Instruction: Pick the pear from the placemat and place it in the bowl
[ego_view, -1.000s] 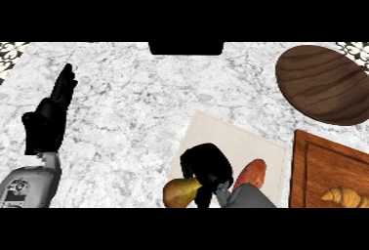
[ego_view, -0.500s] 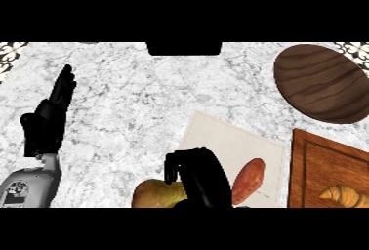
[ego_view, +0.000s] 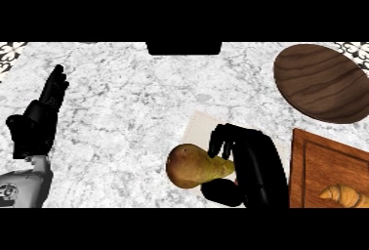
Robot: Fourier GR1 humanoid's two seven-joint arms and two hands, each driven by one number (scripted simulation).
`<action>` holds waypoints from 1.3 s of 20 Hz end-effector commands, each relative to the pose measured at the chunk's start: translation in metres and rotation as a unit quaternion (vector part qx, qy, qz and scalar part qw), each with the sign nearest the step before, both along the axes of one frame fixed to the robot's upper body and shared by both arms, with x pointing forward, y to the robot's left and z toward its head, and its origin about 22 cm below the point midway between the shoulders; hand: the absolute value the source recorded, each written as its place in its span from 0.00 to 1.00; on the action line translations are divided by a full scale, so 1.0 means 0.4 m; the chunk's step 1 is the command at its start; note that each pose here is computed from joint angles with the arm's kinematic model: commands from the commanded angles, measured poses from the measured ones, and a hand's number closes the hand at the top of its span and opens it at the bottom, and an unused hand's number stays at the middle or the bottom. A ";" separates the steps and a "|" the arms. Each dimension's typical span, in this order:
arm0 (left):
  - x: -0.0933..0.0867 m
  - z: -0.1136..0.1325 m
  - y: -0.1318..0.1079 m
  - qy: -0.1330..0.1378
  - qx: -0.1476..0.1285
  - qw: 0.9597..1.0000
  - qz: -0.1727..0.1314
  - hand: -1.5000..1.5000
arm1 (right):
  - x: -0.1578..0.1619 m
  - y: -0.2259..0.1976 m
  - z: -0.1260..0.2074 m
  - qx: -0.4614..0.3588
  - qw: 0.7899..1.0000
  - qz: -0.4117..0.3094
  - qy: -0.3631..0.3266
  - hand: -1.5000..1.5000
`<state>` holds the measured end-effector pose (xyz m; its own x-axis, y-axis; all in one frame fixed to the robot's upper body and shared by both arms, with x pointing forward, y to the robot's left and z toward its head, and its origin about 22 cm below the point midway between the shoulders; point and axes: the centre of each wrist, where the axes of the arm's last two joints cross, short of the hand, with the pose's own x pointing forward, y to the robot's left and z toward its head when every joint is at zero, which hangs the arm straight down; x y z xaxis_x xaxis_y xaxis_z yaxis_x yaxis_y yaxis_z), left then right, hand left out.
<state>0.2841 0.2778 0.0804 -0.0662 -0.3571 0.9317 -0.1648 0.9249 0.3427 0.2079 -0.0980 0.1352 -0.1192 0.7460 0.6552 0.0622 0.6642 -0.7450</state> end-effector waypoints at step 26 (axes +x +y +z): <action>0.018 -0.038 -0.044 0.003 -0.005 1.000 -0.019 0.50 | 0.421 -0.685 -0.111 -0.100 0.960 -0.230 -0.123 1.00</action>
<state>0.2920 0.2628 0.0778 -0.0796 -0.3447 0.9353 -0.1339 0.9335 0.3326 0.3669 -0.3512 0.1031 0.0768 0.8195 0.5680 0.4997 0.4613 -0.7332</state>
